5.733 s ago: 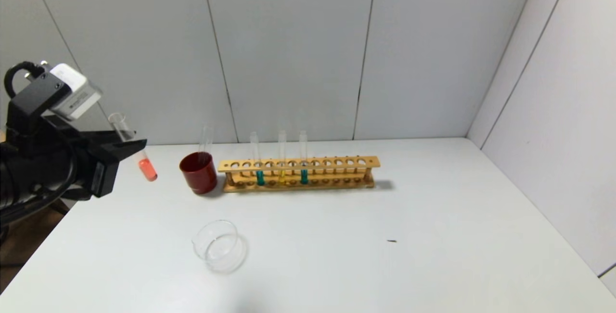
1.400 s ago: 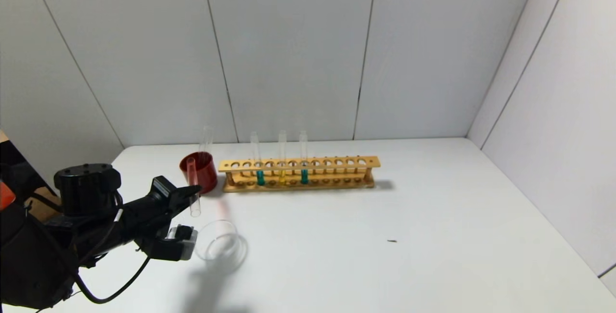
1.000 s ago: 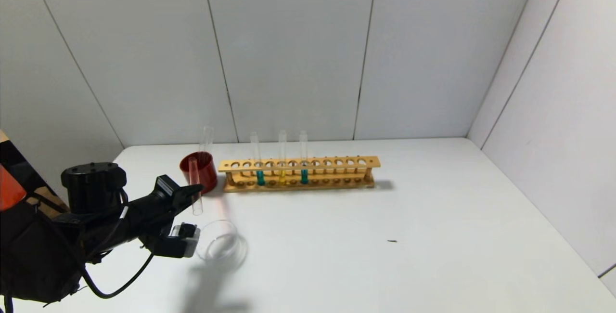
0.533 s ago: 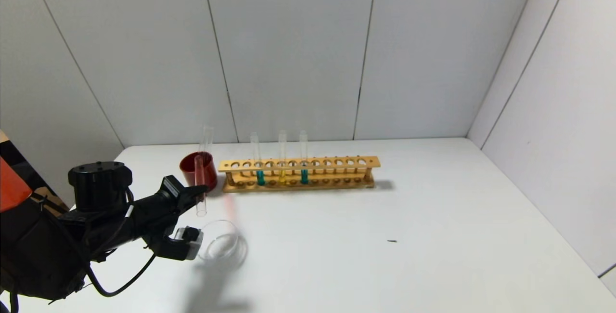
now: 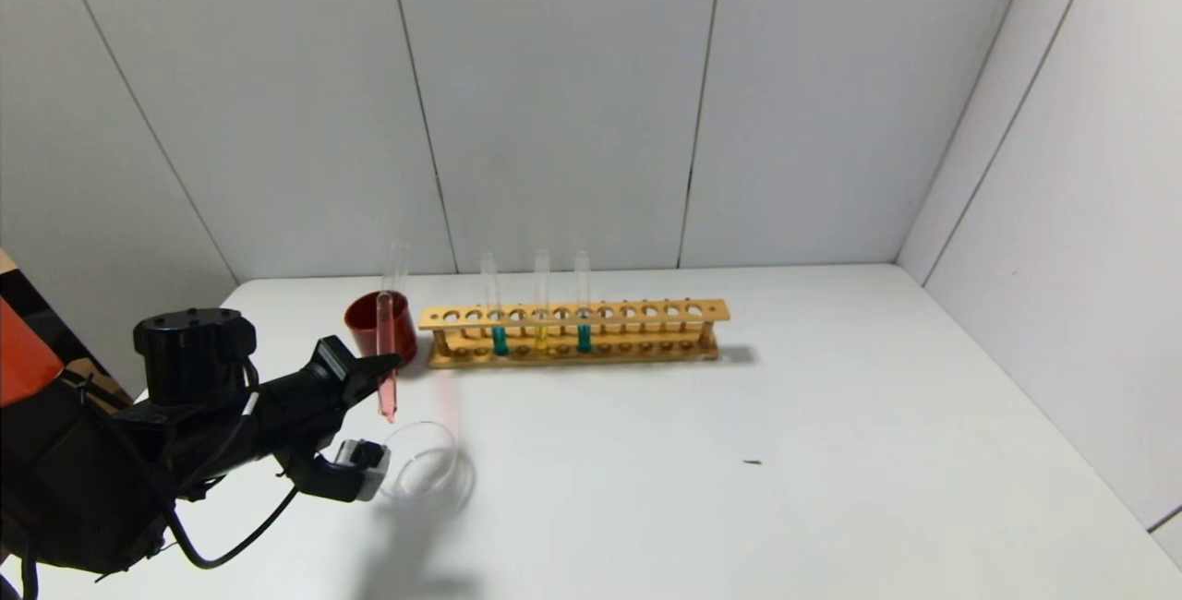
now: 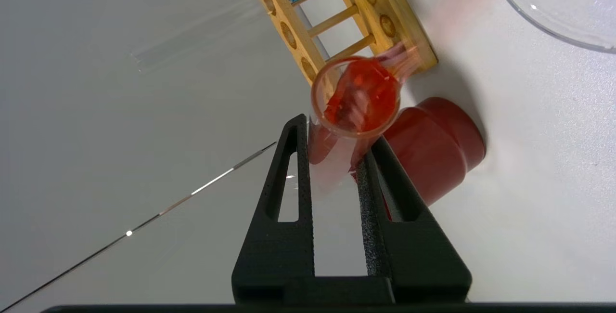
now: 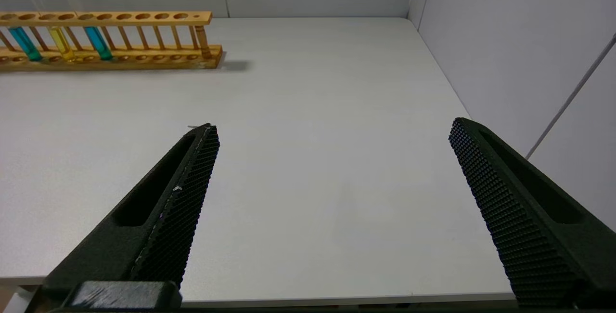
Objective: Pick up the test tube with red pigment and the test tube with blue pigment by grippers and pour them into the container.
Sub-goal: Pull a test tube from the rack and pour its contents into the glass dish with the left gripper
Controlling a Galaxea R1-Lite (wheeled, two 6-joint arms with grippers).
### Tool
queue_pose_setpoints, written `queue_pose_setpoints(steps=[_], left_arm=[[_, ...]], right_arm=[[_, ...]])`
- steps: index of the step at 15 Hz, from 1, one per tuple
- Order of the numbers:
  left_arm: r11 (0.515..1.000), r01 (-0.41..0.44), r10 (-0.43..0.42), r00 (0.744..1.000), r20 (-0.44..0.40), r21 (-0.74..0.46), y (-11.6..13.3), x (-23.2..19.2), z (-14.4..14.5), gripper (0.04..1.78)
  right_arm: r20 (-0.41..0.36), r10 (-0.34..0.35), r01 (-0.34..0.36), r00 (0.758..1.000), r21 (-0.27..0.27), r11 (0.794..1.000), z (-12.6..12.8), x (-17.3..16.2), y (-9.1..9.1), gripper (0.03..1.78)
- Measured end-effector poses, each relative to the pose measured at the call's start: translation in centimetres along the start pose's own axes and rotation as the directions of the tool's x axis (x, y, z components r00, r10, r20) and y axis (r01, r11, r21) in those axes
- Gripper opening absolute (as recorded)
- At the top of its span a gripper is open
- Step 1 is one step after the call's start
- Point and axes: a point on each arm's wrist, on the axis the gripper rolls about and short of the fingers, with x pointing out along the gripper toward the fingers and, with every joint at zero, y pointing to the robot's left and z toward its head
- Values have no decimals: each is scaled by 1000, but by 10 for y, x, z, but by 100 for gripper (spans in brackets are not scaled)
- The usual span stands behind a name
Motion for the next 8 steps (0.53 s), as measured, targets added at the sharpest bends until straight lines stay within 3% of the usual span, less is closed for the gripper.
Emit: queue_pose_setpoints(steps=[8], left_arm=[[999, -7, 7, 1000, -7, 53, 1, 2, -2, 33]], right_arm=[[1, 0, 0, 1000, 0, 1000, 0, 0, 0, 175]])
